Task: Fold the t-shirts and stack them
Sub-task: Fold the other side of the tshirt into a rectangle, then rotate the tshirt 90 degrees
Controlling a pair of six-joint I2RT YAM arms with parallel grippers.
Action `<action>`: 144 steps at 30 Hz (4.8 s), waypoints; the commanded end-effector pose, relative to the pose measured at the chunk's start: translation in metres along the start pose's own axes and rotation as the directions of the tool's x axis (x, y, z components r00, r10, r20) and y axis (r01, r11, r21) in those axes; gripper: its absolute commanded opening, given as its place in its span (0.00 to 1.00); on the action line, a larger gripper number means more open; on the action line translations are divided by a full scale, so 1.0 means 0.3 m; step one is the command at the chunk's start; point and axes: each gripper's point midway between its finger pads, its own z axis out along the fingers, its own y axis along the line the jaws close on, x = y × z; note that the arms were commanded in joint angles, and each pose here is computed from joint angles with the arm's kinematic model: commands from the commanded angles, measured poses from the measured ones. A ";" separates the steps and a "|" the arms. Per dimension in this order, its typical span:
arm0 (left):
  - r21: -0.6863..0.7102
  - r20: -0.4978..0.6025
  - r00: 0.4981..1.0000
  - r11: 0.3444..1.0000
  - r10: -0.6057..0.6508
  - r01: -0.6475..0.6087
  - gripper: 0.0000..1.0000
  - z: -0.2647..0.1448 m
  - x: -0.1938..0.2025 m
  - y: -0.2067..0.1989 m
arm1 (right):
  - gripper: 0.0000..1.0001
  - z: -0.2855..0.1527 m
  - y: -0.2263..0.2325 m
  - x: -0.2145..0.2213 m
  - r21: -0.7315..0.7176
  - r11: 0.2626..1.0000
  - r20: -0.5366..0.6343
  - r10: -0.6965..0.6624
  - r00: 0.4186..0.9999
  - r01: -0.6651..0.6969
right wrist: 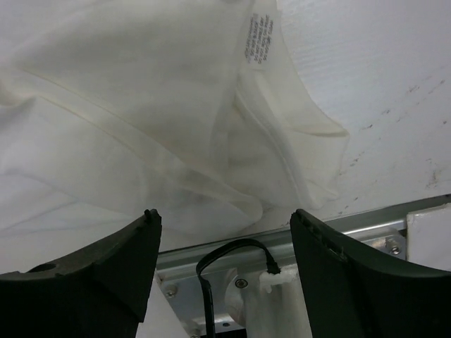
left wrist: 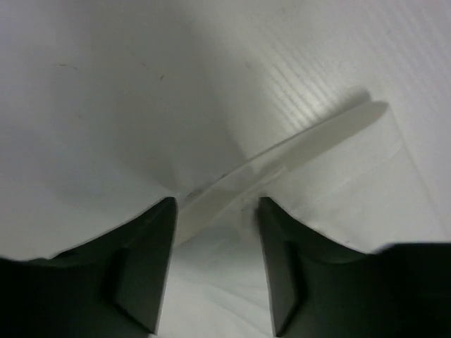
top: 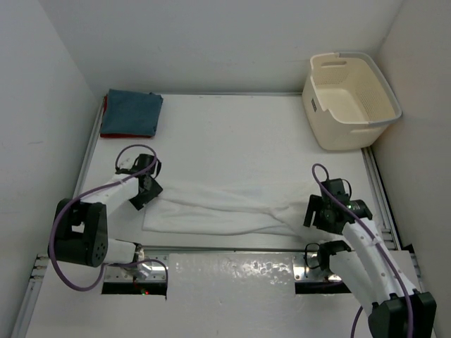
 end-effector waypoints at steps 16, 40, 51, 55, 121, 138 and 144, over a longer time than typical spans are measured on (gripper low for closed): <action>0.175 0.088 0.996 0.984 0.006 -0.022 1.00 -0.263 -0.215 -0.176 | 0.99 -0.050 0.178 -0.185 -0.221 0.961 0.111 -0.142 0.984 0.164; 0.194 -0.195 0.963 0.970 0.185 -0.147 1.00 0.049 0.239 -0.194 | 0.99 0.198 0.134 -0.261 -0.007 0.993 0.045 -0.115 0.992 0.115; 0.086 -0.227 0.972 0.996 0.055 -0.036 1.00 -0.095 0.288 -0.112 | 0.99 0.357 0.426 -0.677 -0.109 0.958 0.158 -0.245 0.957 0.264; 0.073 -0.254 0.967 0.997 -0.008 0.027 1.00 -0.161 0.332 -0.108 | 0.99 0.454 0.579 -0.809 -0.151 0.941 0.163 -0.278 0.947 0.302; 0.608 0.117 0.938 0.723 0.326 -0.327 1.00 -0.679 0.466 -0.288 | 0.99 -0.236 0.768 -1.063 -0.214 0.888 0.697 -0.154 0.701 0.408; 0.689 -0.200 0.892 0.705 0.405 -0.166 0.95 -0.377 0.694 -0.195 | 0.99 0.017 0.565 0.092 -0.498 0.810 0.109 -0.296 0.949 0.310; 0.698 -0.241 0.900 0.709 0.365 -0.100 0.84 -0.350 0.715 -0.181 | 0.99 0.011 0.596 0.188 -0.564 0.776 0.054 -0.307 0.950 0.283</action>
